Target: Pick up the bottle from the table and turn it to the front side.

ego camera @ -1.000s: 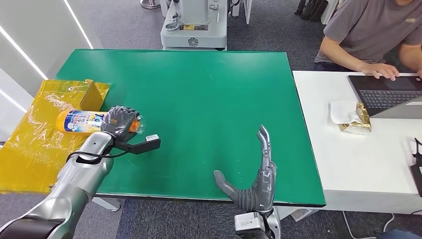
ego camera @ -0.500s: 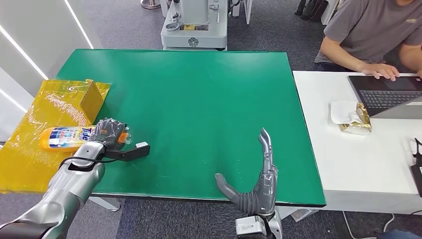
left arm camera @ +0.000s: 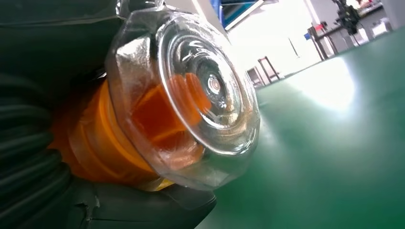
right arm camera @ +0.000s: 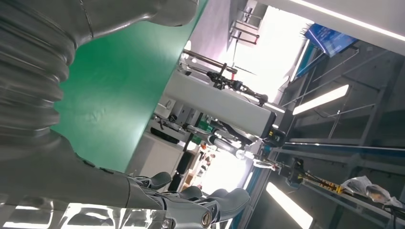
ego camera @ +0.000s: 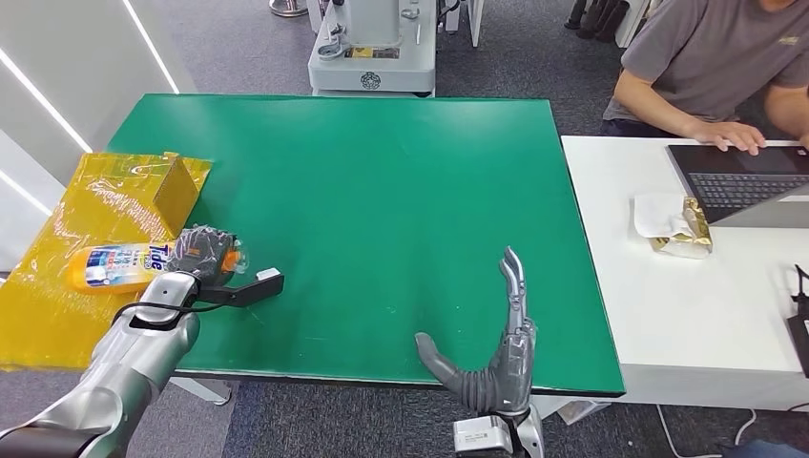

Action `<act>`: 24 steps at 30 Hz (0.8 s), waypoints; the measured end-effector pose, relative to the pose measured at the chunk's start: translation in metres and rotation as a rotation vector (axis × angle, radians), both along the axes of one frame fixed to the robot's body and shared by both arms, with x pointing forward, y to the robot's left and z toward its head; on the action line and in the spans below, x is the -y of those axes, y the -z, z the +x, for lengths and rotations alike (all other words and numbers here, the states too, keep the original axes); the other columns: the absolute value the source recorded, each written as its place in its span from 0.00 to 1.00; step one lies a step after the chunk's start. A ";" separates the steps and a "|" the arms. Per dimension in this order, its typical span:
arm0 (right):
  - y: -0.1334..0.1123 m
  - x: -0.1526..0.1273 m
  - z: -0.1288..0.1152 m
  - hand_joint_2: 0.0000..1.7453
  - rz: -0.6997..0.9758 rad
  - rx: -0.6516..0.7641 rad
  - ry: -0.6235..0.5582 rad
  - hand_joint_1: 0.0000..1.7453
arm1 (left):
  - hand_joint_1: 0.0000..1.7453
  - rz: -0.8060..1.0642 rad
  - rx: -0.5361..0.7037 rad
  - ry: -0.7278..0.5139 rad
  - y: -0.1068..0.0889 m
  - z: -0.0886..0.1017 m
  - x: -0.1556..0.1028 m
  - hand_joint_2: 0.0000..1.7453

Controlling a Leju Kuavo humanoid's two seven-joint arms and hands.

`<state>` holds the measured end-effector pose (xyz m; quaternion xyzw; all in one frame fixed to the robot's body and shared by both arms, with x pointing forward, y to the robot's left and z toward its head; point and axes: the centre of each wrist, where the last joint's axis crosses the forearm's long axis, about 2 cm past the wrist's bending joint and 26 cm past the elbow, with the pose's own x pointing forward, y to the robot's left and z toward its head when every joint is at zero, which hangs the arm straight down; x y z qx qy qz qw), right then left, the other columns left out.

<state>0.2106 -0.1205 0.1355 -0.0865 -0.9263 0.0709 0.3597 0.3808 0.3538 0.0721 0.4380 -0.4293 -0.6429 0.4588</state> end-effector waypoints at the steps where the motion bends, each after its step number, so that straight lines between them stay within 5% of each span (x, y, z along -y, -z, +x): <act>1: 0.000 0.000 -0.001 1.00 -0.002 -0.001 -0.001 0.00 | 1.00 0.007 0.015 -0.004 0.000 0.000 0.000 1.00; 5: 0.001 0.001 -0.002 1.00 -0.002 -0.005 -0.002 0.00 | 0.98 0.040 0.062 0.018 -0.002 0.002 0.003 1.00; 9: 0.002 0.002 -0.003 1.00 -0.002 -0.007 -0.002 0.00 | 0.00 0.074 0.100 0.046 -0.005 0.004 0.006 1.00; 24: 0.003 0.000 -0.002 1.00 -0.005 -0.014 -0.021 0.00 | 0.00 0.130 0.162 0.030 0.001 -0.004 -0.004 1.00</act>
